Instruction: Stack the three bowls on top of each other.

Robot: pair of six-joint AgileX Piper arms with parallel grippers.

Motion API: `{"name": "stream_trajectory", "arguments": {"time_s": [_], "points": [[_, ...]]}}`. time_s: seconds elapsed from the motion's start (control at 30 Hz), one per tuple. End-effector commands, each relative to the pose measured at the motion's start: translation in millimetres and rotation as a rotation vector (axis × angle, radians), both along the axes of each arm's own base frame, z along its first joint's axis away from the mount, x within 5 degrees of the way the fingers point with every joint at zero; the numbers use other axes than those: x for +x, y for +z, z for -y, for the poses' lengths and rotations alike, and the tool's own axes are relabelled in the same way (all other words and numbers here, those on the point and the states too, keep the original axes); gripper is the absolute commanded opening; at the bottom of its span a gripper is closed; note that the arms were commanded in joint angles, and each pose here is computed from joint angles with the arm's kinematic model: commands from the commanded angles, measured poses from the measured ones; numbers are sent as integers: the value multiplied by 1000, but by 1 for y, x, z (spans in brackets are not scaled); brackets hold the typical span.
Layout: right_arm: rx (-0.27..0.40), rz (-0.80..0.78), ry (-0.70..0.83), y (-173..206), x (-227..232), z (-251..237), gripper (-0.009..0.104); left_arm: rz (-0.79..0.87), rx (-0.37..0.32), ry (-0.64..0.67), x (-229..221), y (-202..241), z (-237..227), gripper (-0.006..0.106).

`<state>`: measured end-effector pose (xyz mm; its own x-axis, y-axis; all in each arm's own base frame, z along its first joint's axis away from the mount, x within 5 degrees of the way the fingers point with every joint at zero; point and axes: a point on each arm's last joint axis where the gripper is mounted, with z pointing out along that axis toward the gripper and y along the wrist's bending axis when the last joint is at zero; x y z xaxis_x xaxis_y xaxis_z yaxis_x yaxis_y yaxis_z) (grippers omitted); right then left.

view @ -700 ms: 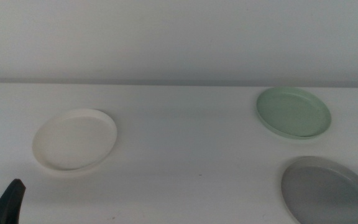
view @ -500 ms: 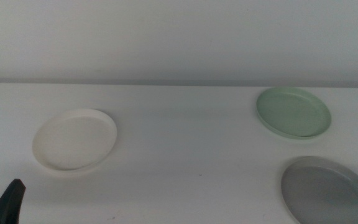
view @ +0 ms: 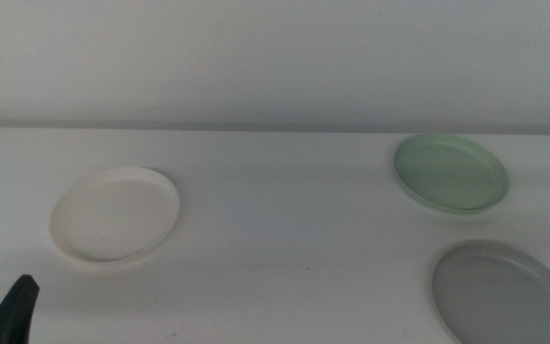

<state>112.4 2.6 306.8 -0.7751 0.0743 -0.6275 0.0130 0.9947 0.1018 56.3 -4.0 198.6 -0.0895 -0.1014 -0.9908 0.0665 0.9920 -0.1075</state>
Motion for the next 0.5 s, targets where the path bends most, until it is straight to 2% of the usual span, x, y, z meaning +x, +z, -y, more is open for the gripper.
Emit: {"name": "stream_trajectory", "arguments": {"time_s": [0.0, 0.1, 0.2, 0.23, 0.37, 0.43, 0.47], "points": [[20, -133, 21, -1, 15, -1, 93, 17, -1, -6, -1, -10, 0, 94], [36, -194, 13, -10, 30, 0, 93, 17, -1, -6, -1, -10, 0, 94], [128, -221, -85, -20, 47, -1, 93, 17, -1, -6, -1, -10, 0, 94], [154, -215, -115, -22, 54, -1, 93, 17, -1, -6, -1, -10, 0, 94], [184, -88, -163, -24, 78, 2, 93, 17, -1, -6, -1, -10, 0, 94], [273, -72, -202, -23, 82, -2, 93, 17, -1, -6, -1, -10, 0, 94], [285, -72, -196, -23, 83, -3, 93, 17, -1, -6, -1, -10, 0, 94]]}}
